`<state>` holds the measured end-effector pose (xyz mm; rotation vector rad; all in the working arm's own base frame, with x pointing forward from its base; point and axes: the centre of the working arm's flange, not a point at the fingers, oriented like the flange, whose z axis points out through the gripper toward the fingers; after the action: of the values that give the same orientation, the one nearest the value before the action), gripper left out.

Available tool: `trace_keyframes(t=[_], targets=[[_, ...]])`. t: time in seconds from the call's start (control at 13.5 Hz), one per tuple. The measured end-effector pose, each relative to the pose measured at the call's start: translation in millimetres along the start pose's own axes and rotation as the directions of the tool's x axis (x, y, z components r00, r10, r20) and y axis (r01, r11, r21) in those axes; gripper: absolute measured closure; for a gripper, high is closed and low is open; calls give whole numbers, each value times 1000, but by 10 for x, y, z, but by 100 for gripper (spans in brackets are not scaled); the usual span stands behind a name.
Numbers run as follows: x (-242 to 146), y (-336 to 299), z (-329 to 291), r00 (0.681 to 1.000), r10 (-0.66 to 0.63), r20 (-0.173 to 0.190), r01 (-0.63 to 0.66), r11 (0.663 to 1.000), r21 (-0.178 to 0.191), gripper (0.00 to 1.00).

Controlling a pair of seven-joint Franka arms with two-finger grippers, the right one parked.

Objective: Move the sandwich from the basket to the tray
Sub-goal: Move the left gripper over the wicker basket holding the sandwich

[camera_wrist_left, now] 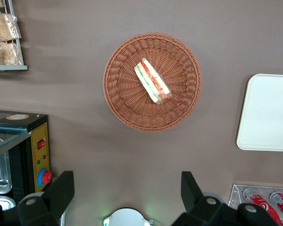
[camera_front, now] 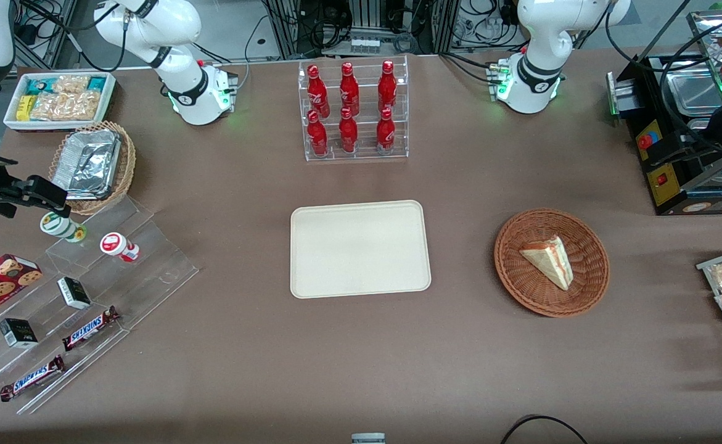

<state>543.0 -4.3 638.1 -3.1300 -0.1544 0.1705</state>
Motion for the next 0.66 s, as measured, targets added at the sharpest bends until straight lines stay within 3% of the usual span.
trace_keyframes(t=[0.3, 0.66], targets=[[17, 2, 45, 1000, 0, 8, 0, 1000, 1, 0], [210, 8, 451, 998, -4, 63, 3, 1000, 8, 0]])
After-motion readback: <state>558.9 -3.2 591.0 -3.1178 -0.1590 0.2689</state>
